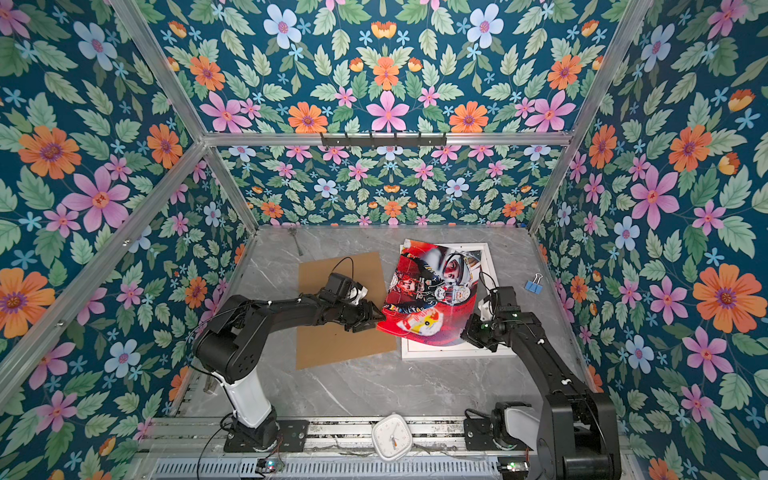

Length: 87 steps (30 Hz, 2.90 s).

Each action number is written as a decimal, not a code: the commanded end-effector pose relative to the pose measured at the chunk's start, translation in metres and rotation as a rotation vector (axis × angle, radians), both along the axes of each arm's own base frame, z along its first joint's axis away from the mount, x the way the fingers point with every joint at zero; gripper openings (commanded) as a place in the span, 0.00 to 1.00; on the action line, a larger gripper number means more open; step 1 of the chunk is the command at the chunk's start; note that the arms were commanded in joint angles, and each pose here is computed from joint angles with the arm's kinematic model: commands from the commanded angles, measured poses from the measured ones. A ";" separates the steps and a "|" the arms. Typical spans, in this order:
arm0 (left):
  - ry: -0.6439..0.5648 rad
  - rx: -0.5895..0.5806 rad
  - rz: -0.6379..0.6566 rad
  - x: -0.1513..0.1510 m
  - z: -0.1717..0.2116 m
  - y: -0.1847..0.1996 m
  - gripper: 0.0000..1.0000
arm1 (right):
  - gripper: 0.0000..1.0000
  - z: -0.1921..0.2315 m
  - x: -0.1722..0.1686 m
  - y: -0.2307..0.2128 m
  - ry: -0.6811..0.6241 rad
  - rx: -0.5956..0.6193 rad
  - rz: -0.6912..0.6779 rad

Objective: Put the photo into the frame

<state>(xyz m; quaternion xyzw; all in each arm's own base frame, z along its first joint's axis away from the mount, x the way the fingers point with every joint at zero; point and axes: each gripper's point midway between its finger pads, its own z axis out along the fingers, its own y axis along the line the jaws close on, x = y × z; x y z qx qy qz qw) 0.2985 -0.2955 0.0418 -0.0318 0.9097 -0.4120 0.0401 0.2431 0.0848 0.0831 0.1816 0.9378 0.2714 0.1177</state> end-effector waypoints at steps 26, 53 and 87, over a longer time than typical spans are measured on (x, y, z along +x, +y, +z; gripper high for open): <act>-0.024 -0.049 -0.014 0.008 0.019 -0.022 0.10 | 0.00 0.007 0.001 0.003 -0.033 0.020 0.006; -0.176 -0.083 0.071 0.007 0.103 -0.003 0.00 | 0.66 0.092 0.010 0.032 -0.381 -0.140 0.190; -0.250 -0.112 0.181 0.001 0.168 0.034 0.00 | 0.75 0.112 0.016 0.234 -1.120 -0.542 0.817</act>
